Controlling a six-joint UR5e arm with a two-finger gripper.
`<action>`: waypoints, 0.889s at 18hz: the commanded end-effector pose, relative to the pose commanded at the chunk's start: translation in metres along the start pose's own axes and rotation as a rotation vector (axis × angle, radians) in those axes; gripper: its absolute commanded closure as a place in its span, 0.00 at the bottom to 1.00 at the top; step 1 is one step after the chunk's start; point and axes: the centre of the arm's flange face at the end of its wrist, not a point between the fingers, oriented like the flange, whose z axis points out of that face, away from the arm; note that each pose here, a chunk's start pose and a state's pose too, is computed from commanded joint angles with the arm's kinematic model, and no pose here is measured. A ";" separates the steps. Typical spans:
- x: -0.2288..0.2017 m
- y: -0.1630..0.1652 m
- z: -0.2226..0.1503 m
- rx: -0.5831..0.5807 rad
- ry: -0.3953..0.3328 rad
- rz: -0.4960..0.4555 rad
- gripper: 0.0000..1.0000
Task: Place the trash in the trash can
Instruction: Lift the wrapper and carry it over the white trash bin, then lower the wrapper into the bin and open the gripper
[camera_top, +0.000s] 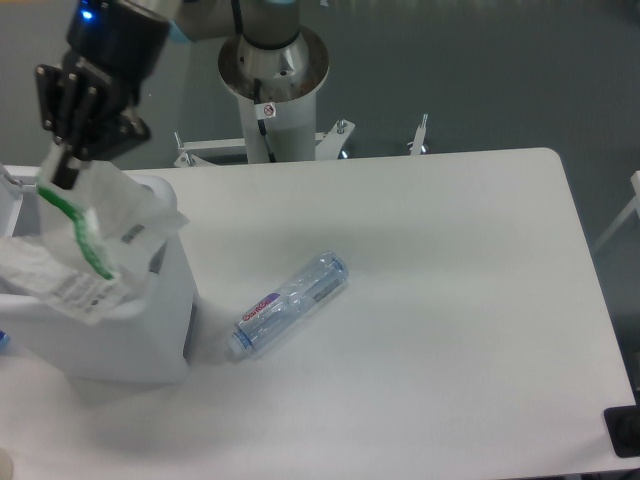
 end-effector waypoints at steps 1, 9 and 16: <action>0.006 -0.003 -0.004 0.005 0.000 0.008 1.00; 0.028 -0.009 -0.020 0.025 -0.003 0.031 1.00; 0.012 0.020 0.026 -0.042 0.044 -0.013 1.00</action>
